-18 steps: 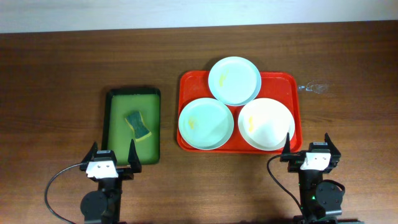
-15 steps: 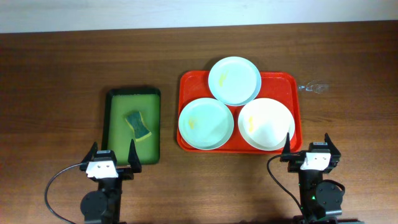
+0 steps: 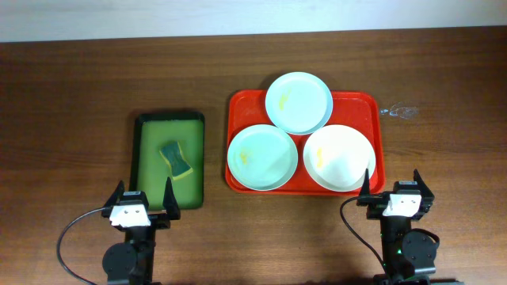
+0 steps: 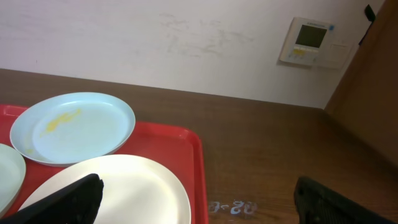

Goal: Clean dirty plates on tray and stack at the side

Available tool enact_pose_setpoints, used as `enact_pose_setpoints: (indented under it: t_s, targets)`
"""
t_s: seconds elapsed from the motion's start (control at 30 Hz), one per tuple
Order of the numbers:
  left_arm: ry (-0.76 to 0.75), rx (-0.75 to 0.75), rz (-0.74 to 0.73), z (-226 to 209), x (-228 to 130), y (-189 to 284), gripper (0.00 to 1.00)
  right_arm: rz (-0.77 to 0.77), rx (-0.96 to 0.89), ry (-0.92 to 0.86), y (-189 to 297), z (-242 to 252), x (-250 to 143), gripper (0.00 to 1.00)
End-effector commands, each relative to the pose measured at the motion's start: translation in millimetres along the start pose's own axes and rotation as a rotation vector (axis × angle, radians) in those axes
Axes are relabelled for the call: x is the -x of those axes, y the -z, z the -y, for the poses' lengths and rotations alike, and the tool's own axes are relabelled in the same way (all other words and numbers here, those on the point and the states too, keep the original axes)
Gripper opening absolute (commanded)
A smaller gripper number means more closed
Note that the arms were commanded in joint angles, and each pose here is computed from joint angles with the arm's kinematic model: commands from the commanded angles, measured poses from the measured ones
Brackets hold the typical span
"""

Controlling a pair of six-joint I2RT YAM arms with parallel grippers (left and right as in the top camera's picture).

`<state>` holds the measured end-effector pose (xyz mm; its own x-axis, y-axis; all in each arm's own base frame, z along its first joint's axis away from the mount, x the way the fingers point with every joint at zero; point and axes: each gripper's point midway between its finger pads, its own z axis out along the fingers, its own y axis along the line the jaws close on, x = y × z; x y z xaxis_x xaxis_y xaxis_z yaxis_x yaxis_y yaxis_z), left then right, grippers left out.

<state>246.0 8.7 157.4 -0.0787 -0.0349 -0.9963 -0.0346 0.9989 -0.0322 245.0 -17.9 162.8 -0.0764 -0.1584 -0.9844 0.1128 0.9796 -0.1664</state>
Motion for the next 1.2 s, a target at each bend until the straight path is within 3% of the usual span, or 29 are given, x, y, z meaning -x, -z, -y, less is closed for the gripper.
enact_pose_setpoints:
  t_s: [0.0,0.17,0.23,0.27,0.33,0.37,0.43,0.5,0.53,0.57,0.6,0.67,0.73,0.77,0.83,0.93,1.0,1.17]
  targets:
    - [0.014,0.018,-0.002,-3.7,-1.8,0.1,0.99,-0.012,-0.029,0.001,-0.3,5.0,-4.5,0.98]
    - [0.024,0.01,0.001,-2.4,-0.9,0.0,0.99,-0.012,-0.029,0.001,-0.3,5.0,-4.5,0.99]
    - [0.164,-0.281,-0.009,47.2,3.2,6.9,0.99,-0.012,-0.029,0.001,-0.3,5.0,-4.5,0.99]
    - [0.309,-0.613,-0.066,98.7,8.7,31.7,0.99,-0.012,-0.029,0.001,-0.3,5.0,-4.5,0.99]
    - [0.352,-0.721,0.025,110.4,39.6,44.2,0.99,-0.012,-0.029,0.001,-0.3,5.0,-4.5,0.99]
    - [0.301,-0.765,0.167,113.0,70.6,55.1,0.99,-0.012,-0.029,0.001,-0.3,5.0,-4.5,0.99]
    - [0.243,-0.744,0.369,106.7,123.9,72.5,0.99,-0.012,-0.029,0.001,-0.3,5.0,-4.5,0.99]
    - [0.138,-0.69,0.435,103.7,169.1,84.6,0.99,-0.012,-0.029,0.001,-0.3,5.0,-4.5,0.99]
    - [0.124,-0.499,0.309,81.7,187.0,63.2,0.99,-0.012,-0.029,0.001,-0.3,5.0,-4.5,0.99]
    - [0.112,-0.364,0.111,64.8,182.1,40.5,0.99,-0.012,-0.029,0.001,-0.3,5.0,-4.5,0.99]
    - [0.093,-0.34,-0.136,63.5,163.7,19.7,0.99,-0.012,-0.029,0.001,-0.3,5.0,-4.5,0.99]
    - [0.224,-0.454,-0.597,86.4,119.6,1.8,0.99,-0.012,-0.029,0.001,-0.3,5.0,-4.5,0.98]
    - [0.241,-0.252,-0.745,57.6,94.9,-41.0,0.99,-0.012,-0.029,0.001,-0.3,5.0,-4.5,0.99]
    - [0.313,0.152,-0.932,4.8,65.1,-57.1,0.99,-0.012,-0.029,0.001,-0.3,5.0,-4.5,0.99]
    - [0.314,0.201,-1.119,1.8,17.4,-83.0,0.99,-0.012,-0.029,0.001,-0.3,5.0,-4.5,0.99]
    - [0.435,0.324,-1.299,1.5,-49.2,-98.5,0.99,-0.012,-0.029,0.001,-0.3,5.0,-4.5,0.99]
    - [0.447,0.328,-1.363,5.0,-82.1,-109.6,0.99,-0.012,-0.029,0.001,-0.3,5.0,-4.5,0.99]
    - [0.367,0.291,-1.306,26.7,-97.3,-135.1,0.99,-0.012,-0.029,0.001,-0.3,5.0,-4.5,0.99]
